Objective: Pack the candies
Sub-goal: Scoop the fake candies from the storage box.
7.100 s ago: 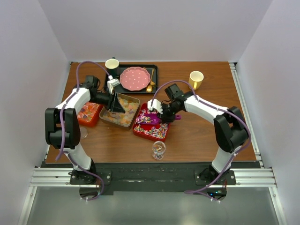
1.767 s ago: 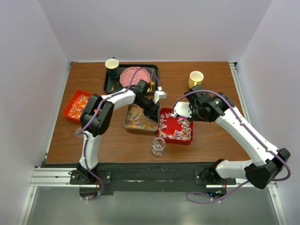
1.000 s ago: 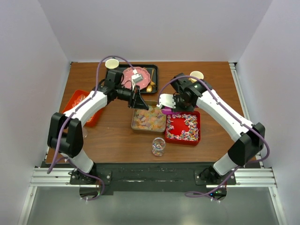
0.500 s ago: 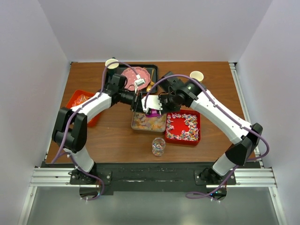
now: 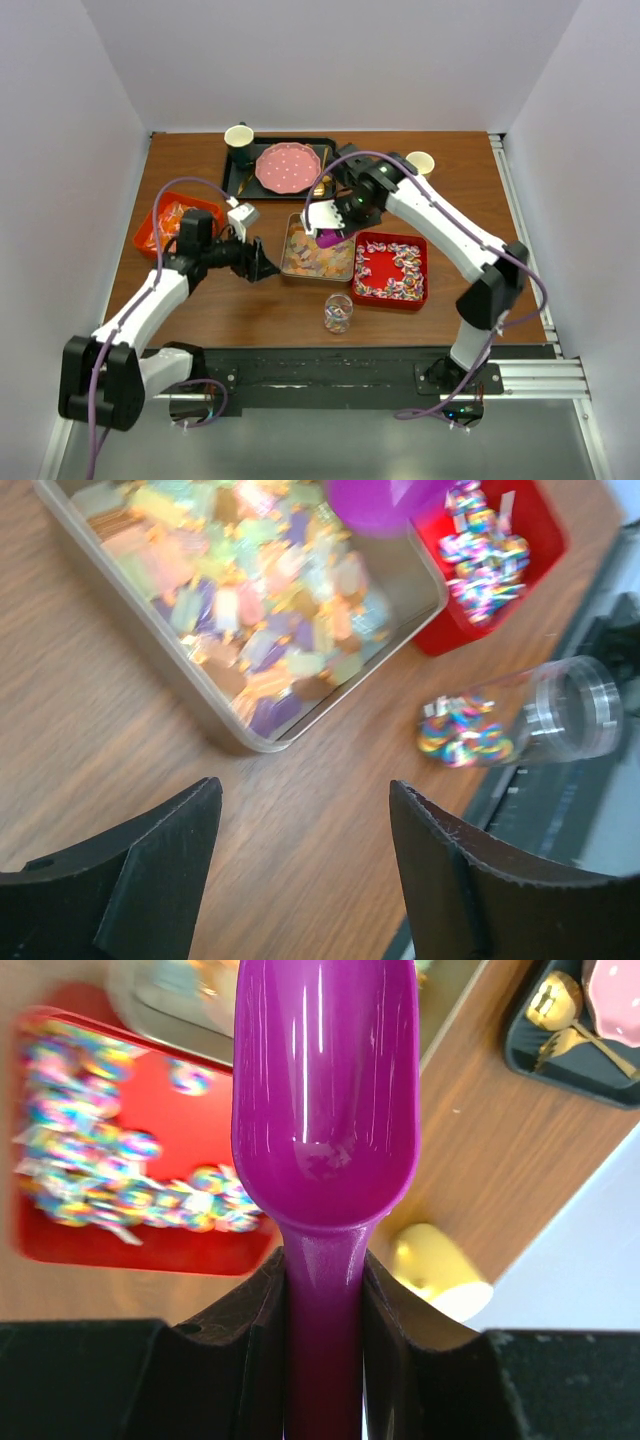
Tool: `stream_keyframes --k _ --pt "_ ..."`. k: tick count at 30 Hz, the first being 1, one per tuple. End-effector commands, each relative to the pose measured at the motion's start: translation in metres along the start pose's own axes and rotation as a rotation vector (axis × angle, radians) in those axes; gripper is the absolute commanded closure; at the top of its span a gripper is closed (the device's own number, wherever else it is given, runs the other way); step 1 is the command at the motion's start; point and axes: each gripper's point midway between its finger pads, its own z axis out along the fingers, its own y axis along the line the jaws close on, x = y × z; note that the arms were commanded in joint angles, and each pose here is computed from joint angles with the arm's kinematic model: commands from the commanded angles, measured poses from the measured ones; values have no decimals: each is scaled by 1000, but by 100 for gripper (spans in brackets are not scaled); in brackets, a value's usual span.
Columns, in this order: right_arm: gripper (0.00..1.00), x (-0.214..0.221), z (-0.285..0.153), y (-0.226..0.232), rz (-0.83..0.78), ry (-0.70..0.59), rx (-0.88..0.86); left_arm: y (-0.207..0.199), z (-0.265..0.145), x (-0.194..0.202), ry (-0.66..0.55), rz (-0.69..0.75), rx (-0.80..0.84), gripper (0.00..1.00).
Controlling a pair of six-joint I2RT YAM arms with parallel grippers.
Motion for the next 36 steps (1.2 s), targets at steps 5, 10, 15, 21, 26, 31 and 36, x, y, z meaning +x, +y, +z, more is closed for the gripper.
stream_keyframes --k 5,10,15,21,26,31,36 --pt "100 27 15 -55 -237 268 11 37 11 21 -81 37 -221 34" --pt "100 41 21 -66 -324 389 19 36 20 31 -52 23 -218 39" --pt "100 47 27 -65 -403 487 14 29 37 43 12 -18 -189 41" --pt "100 41 41 -55 -500 576 -5 18 48 71 37 -127 -147 43" --pt "100 30 58 -41 -535 599 -38 22 56 70 9 -148 -160 43" --pt "100 -3 68 -23 -499 515 -77 27 64 63 -10 -162 -161 43" --pt "100 -41 62 -15 -501 438 -53 29 67 60 -39 -141 -151 43"
